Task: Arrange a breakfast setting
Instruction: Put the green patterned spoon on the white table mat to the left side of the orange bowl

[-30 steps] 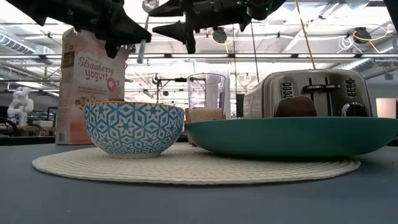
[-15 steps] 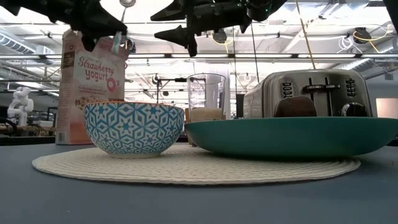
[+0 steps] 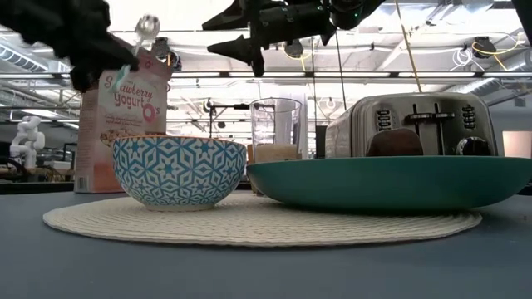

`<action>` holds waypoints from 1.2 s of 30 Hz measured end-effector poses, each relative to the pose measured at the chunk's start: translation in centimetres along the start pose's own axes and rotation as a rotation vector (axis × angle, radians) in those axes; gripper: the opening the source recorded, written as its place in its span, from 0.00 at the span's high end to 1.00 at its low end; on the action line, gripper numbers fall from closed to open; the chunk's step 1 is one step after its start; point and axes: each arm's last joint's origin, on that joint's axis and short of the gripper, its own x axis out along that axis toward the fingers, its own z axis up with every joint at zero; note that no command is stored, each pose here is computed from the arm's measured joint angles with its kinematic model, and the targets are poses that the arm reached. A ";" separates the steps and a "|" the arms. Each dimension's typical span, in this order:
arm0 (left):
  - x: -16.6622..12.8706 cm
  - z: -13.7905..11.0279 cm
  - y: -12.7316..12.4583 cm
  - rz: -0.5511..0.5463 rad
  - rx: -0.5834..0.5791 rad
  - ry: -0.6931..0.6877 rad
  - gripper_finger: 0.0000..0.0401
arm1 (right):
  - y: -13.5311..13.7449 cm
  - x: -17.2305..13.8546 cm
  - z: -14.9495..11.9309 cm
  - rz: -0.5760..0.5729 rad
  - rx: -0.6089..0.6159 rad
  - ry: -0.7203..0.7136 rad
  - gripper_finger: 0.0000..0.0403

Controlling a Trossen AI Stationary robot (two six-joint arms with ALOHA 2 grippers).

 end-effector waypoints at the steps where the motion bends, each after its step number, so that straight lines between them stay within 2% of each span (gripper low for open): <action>1: 0.2 -0.7 0.1 0.005 -0.038 0.009 0.92 | 0.0 0.0 0.0 0.000 0.000 0.000 0.48; 6: 0.6 -3.5 -0.3 -0.077 -0.208 0.003 0.92 | 0.0 0.0 0.0 0.000 0.000 0.000 0.48; 10: 0.4 -4.7 -0.8 -0.118 -0.296 -0.006 0.92 | 0.0 0.0 0.0 0.000 0.000 0.000 0.48; 19: 0.6 -7.8 -2.9 -0.063 -0.390 0.034 0.92 | 0.0 0.0 0.0 0.000 -0.001 0.000 0.48; 26: 1.4 -11.1 -5.2 -0.082 -0.491 0.086 0.92 | 0.0 0.0 0.1 0.000 -0.003 -0.006 0.48; 36: 3.1 -14.5 -5.6 -0.021 -0.635 0.165 0.92 | 0.0 0.0 0.1 0.001 -0.005 -0.013 0.48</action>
